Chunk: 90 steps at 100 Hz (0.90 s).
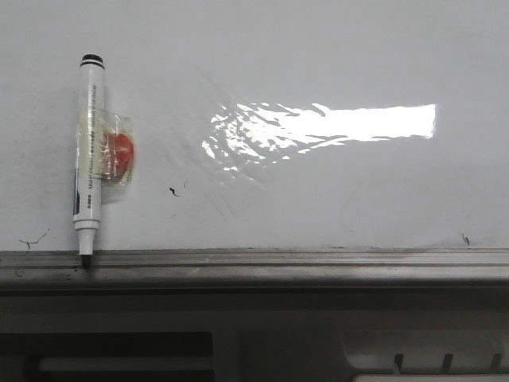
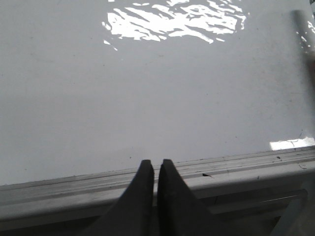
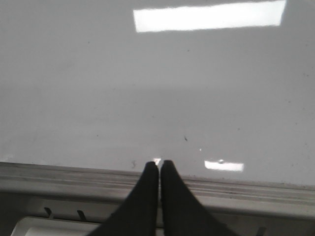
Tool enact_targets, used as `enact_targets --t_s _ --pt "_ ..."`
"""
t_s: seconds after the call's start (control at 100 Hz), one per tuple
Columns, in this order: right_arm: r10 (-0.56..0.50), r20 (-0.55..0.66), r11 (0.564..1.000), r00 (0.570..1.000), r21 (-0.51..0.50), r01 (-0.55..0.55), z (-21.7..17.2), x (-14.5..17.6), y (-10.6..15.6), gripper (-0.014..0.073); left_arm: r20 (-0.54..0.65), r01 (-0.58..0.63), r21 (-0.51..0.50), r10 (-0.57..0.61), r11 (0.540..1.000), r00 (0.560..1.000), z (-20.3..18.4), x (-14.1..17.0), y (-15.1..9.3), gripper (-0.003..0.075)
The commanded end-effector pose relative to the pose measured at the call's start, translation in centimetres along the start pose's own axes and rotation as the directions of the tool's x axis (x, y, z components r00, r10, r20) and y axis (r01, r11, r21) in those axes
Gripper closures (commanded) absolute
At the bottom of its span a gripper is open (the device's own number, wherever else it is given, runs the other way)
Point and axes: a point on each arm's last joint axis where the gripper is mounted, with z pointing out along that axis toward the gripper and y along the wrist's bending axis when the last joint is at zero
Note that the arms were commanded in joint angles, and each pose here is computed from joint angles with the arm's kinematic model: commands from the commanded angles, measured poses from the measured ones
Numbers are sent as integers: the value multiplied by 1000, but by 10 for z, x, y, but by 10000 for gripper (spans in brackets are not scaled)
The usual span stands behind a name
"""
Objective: Write number 9 on whiteboard
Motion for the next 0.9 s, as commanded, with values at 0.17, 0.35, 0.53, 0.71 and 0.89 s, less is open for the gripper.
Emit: enact_targets --t_s 0.17,0.35,0.53,0.71,0.89 --pt "-198 94 979 976 68 193 1 -2 -4 641 41 22 -2 -22 1000 999 1 5 1 738" --pt "-244 364 969 899 73 234 -5 -27 2 641 47 -4 -10 4 1000 999 1 4 1 738" --pt "-80 535 996 841 1 94 -13 -41 5 641 146 109 17 -111 994 983 0 -5 0 738" --pt "223 488 975 844 -109 -194 -12 -40 0 641 181 677 212 -709 705 682 -2 -17 -2 738" --pt "475 446 879 759 -205 -430 -18 -52 -3 641 181 753 256 -795 607 579 -5 -24 -1 739"
